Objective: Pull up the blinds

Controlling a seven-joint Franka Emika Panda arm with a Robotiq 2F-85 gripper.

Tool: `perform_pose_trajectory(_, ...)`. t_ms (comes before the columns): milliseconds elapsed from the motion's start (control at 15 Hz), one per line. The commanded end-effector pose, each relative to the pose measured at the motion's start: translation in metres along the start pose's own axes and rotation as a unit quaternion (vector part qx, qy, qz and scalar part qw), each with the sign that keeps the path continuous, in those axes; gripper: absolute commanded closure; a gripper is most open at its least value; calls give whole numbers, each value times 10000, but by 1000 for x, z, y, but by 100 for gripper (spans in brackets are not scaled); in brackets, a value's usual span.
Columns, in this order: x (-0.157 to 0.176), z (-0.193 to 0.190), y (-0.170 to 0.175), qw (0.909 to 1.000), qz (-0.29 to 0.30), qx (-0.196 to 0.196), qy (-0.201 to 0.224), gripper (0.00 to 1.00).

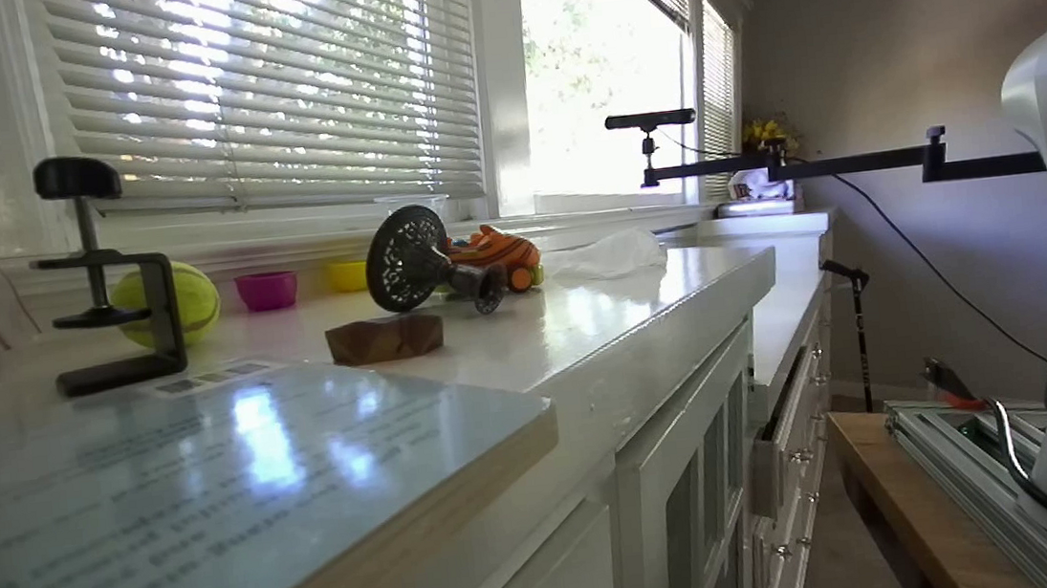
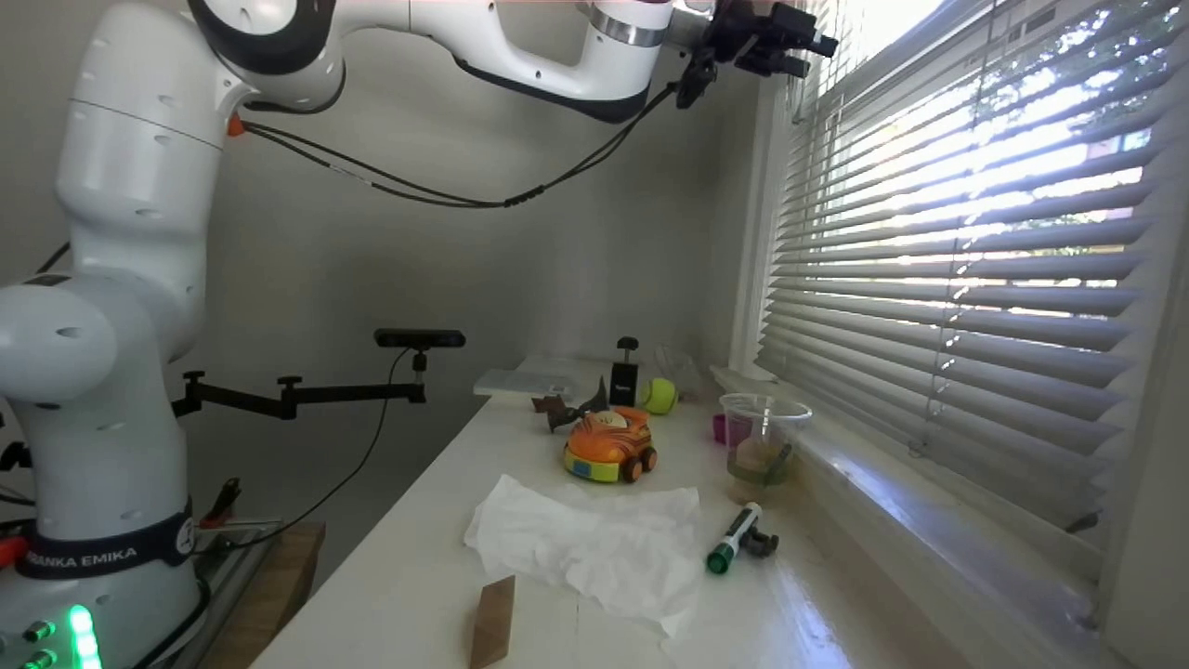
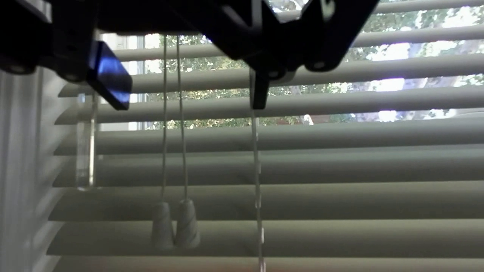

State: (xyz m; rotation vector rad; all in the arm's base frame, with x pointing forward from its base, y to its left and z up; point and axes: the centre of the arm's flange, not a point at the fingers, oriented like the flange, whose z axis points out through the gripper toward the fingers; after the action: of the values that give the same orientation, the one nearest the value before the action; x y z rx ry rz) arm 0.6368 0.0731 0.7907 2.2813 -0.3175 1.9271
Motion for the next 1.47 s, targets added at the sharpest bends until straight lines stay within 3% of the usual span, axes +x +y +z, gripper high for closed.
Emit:
perform_pose_trajectory(0,16,10,-1,9999,-22,141,90,50)
perform_pose_trajectory(467,24,-6,-20,9996,-43,261,135,98)
perform_pose_trajectory(600,25,-12,-25,9994,-33,312,157,100)
perform_pose_trajectory(733,26,-15,-25,9995,-13,279,167,72)
perform_pose_trajectory(867,27,-17,-25,9994,-3,279,180,66)
perform_pose_trajectory(1400,26,-21,-36,9990,9,405,184,8)
